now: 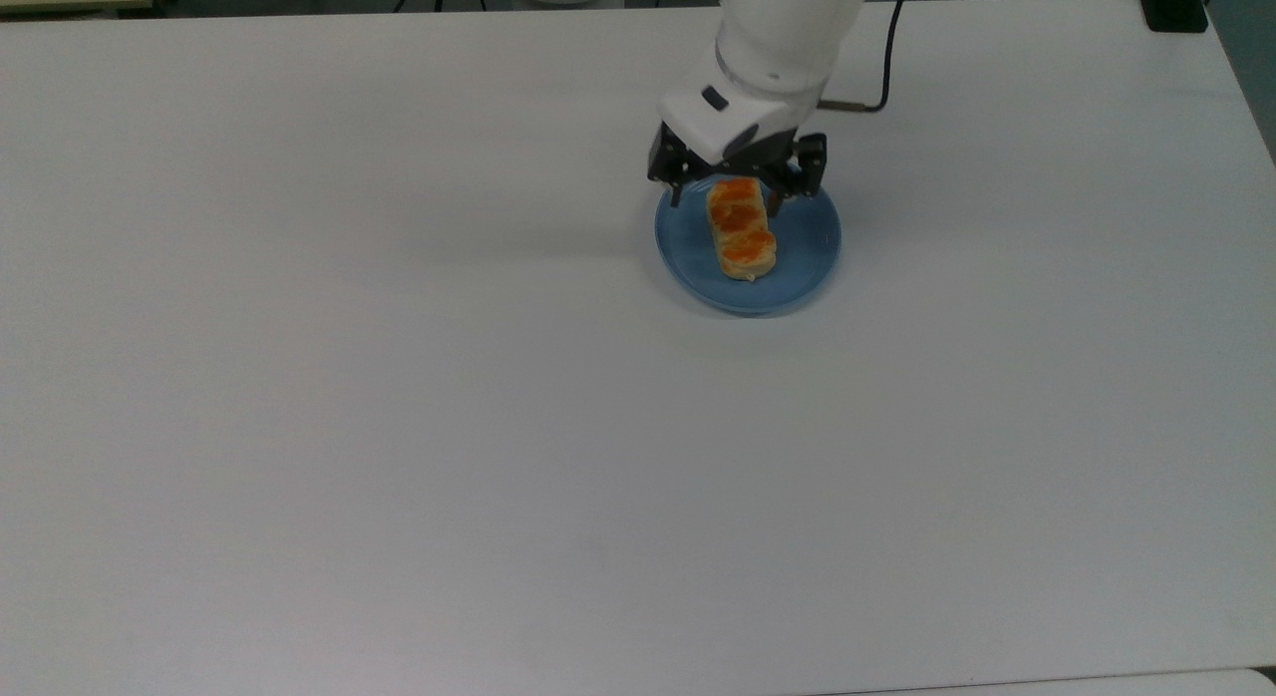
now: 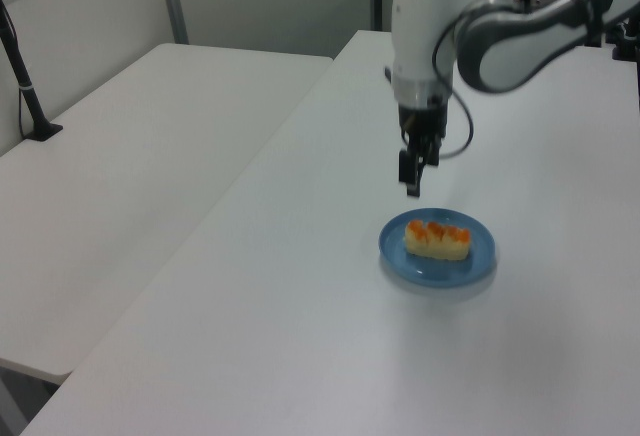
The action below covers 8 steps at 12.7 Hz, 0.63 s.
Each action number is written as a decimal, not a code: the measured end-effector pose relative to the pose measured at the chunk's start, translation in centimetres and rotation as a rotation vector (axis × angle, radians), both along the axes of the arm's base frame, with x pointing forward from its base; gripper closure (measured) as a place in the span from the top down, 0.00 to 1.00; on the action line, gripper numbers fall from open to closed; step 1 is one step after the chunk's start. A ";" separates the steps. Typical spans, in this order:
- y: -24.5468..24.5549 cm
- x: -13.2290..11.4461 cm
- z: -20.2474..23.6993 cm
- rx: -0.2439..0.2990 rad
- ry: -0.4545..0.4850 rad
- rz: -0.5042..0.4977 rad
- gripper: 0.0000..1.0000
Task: Put the bread onto the plate
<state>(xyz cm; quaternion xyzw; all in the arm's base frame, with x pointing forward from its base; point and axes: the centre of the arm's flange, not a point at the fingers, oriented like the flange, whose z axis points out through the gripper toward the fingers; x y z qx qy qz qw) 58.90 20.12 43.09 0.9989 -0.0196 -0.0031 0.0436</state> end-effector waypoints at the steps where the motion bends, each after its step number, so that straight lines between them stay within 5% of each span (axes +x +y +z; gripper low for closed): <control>1: -1.8 0.1 2.7 -0.009 0.008 0.007 1.00; 8: -13.9 -2.4 14.9 -0.031 -0.013 0.023 1.00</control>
